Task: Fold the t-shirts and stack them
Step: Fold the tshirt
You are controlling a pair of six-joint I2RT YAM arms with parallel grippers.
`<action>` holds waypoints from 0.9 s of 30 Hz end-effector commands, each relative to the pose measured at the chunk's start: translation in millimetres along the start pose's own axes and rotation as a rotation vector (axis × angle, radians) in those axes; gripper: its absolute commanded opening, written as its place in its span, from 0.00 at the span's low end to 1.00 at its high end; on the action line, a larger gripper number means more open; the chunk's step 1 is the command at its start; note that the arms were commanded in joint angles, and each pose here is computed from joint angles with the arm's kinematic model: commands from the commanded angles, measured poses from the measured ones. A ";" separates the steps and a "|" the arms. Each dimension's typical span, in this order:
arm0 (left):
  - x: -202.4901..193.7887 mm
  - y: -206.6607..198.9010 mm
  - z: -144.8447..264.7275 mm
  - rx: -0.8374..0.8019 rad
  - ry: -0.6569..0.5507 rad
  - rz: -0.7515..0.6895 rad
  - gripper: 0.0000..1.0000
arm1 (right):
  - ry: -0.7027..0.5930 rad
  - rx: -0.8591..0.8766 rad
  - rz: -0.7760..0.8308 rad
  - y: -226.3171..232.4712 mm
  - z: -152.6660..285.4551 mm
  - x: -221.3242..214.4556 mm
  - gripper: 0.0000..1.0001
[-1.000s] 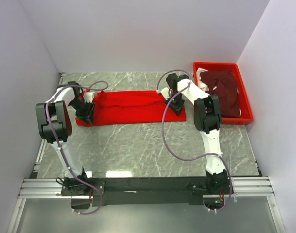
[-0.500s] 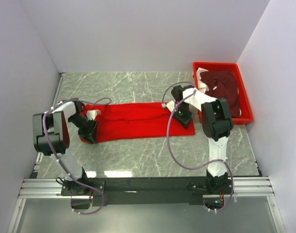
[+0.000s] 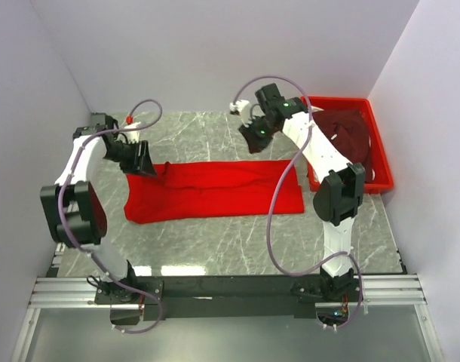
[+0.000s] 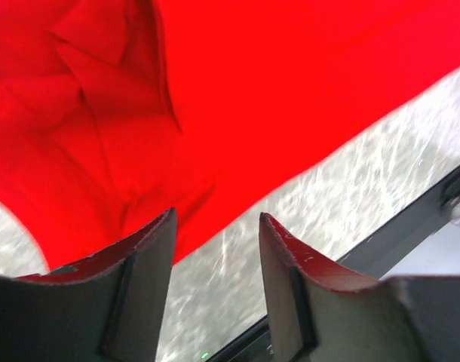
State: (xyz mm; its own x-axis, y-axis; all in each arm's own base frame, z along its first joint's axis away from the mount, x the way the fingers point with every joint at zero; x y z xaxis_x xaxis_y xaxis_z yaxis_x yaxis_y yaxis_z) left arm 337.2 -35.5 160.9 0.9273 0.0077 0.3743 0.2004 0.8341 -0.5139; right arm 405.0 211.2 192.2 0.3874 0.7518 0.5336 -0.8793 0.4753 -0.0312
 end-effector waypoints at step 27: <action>-5.3 5.6 -110.5 0.143 0.112 0.262 0.31 | -0.035 0.088 -0.100 13.2 -37.4 3.1 0.27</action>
State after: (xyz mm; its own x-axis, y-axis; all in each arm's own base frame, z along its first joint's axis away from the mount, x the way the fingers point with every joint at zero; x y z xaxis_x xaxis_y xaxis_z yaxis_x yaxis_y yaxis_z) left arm 353.6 -83.5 61.1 0.9774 0.1795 0.1117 -0.1138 0.8921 -0.4374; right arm 397.6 243.7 143.3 0.4929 0.6950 0.5235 -0.8542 0.5010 0.1391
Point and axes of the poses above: each gripper's point midway between its finger pads, its own z axis back along the fingers, its own y axis along the line the jaws close on, x = y × z, the point moved 2 cm from there along z, back along the fingers, and after that the axes turned 6 degrees about z, right-handed, at the moved point
